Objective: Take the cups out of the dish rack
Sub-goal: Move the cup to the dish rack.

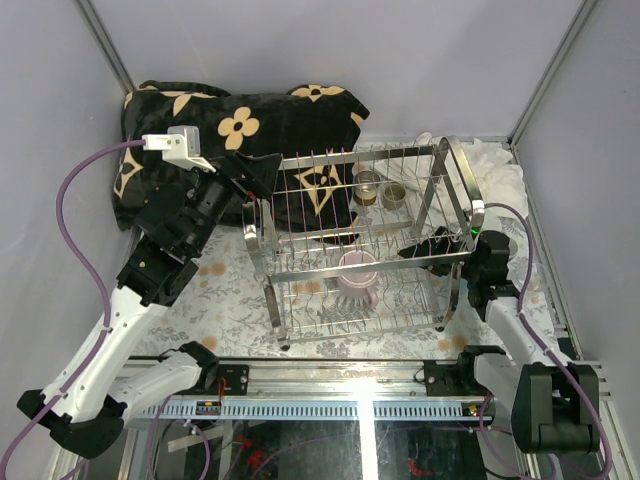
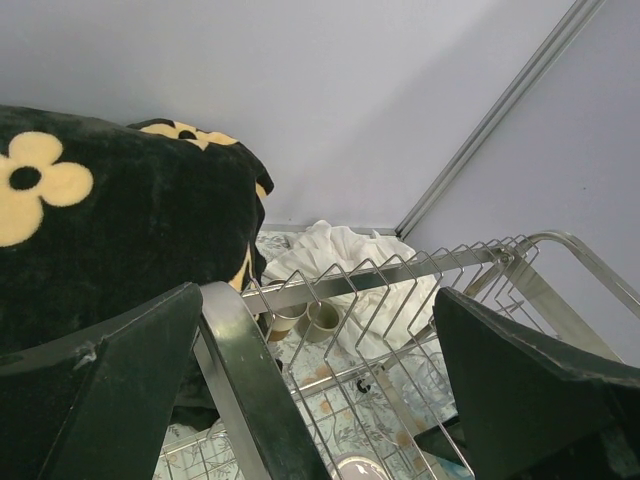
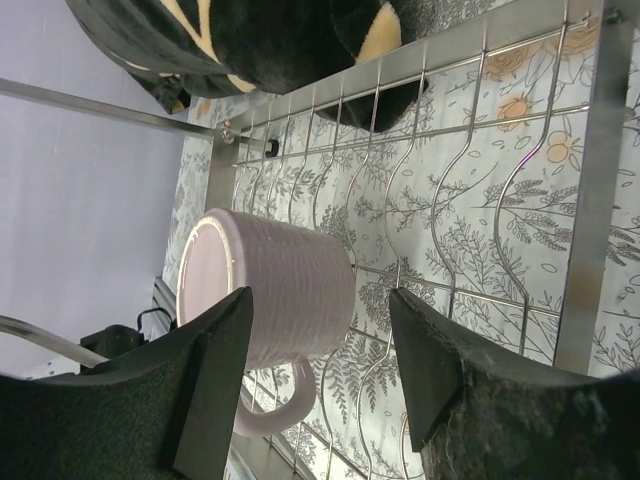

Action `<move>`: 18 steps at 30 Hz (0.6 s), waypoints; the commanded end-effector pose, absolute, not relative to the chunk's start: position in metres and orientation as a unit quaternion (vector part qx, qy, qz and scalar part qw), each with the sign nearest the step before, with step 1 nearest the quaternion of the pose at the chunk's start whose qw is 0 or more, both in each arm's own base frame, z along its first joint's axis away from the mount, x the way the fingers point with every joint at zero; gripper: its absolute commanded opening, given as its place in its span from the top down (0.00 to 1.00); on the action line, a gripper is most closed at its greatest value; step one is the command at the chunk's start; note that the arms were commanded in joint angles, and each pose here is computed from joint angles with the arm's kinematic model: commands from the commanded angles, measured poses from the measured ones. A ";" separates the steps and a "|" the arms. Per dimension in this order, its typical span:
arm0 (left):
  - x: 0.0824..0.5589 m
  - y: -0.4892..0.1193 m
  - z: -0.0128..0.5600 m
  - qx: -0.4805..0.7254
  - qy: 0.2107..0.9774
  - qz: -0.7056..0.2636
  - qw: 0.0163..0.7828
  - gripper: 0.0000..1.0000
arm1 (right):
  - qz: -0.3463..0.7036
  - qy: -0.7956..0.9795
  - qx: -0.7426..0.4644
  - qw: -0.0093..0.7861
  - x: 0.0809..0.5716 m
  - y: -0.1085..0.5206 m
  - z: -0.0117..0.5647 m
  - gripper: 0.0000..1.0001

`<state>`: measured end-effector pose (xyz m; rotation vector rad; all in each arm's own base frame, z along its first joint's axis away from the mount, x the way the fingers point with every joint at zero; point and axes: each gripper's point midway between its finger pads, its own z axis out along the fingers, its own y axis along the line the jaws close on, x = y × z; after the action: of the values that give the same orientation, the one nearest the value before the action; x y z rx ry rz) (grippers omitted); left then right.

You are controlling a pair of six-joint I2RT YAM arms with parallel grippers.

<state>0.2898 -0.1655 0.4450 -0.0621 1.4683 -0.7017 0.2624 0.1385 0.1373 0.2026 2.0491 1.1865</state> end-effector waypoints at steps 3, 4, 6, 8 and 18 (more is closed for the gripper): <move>0.292 -0.172 0.424 -0.021 0.679 -0.315 0.663 0.00 | 0.490 0.786 0.017 0.376 0.259 0.153 0.149 0.36; 0.293 -0.172 0.423 -0.022 0.680 -0.314 0.662 0.00 | 0.491 0.788 0.012 0.372 0.258 0.155 0.148 0.36; 0.293 -0.172 0.423 -0.021 0.680 -0.313 0.663 0.00 | 0.493 0.790 0.004 0.364 0.257 0.159 0.145 0.36; 0.293 -0.172 0.423 -0.021 0.680 -0.313 0.663 0.00 | 0.497 0.791 -0.001 0.357 0.256 0.164 0.142 0.36; 0.293 -0.171 0.424 -0.020 0.680 -0.311 0.664 0.00 | 0.517 0.784 -0.031 0.342 0.249 0.181 0.141 0.36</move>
<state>0.2909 -0.1654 0.4437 -0.0630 1.4716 -0.7000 0.2458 0.1716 0.1233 0.0379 2.1174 1.3112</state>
